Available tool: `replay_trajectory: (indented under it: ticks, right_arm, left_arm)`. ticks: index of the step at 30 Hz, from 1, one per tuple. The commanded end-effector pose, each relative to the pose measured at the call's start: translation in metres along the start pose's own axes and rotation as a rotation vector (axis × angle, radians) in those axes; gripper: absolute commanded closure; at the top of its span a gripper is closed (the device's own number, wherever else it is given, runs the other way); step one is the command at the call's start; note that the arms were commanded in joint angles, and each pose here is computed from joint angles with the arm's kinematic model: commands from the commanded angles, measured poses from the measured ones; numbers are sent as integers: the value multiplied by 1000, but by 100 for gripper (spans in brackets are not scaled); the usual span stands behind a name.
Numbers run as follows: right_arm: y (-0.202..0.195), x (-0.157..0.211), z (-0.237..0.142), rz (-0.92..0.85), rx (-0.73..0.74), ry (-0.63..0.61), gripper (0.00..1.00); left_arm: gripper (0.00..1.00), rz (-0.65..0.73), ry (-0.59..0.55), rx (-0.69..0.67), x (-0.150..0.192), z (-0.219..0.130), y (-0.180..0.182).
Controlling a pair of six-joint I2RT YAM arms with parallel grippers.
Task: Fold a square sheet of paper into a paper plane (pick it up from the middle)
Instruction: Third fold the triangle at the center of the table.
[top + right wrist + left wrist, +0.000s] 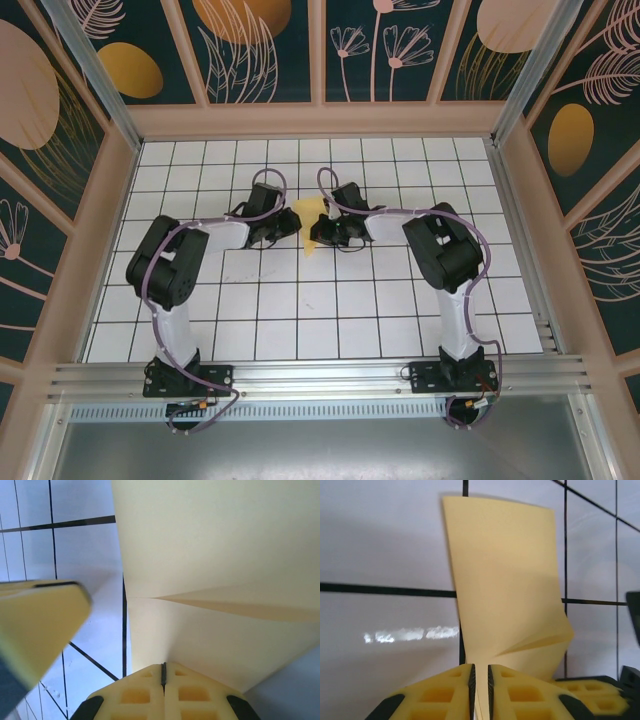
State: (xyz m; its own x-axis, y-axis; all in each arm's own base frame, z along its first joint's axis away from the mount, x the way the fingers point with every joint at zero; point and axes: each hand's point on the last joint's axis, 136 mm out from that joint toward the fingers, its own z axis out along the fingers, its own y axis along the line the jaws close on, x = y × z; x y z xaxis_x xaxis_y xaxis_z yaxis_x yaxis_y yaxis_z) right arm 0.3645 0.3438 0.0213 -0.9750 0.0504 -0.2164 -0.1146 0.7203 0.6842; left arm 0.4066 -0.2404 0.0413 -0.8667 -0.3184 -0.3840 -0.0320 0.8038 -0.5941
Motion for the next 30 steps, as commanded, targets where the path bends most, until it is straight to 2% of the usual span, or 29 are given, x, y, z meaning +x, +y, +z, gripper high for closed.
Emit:
replay_trajectory:
  ticks: [1, 9, 18, 30]
  right_arm:
    - [4, 11, -2, 88, 14, 9, 98]
    - [18, 7, 0, 133, -47, 10, 98]
    - [17, 8, 3, 146, -59, 24, 98]
    - [22, 0, -4, 147, -103, 4, 98]
  left_arm:
    - [83, -37, -62, 31, -5, -19, -6]
    - [85, -61, 55, 189, 40, -27, -25]
    - [91, -75, 128, 201, 60, -12, -25]
    - [94, -97, 165, 108, 73, 2, -1]
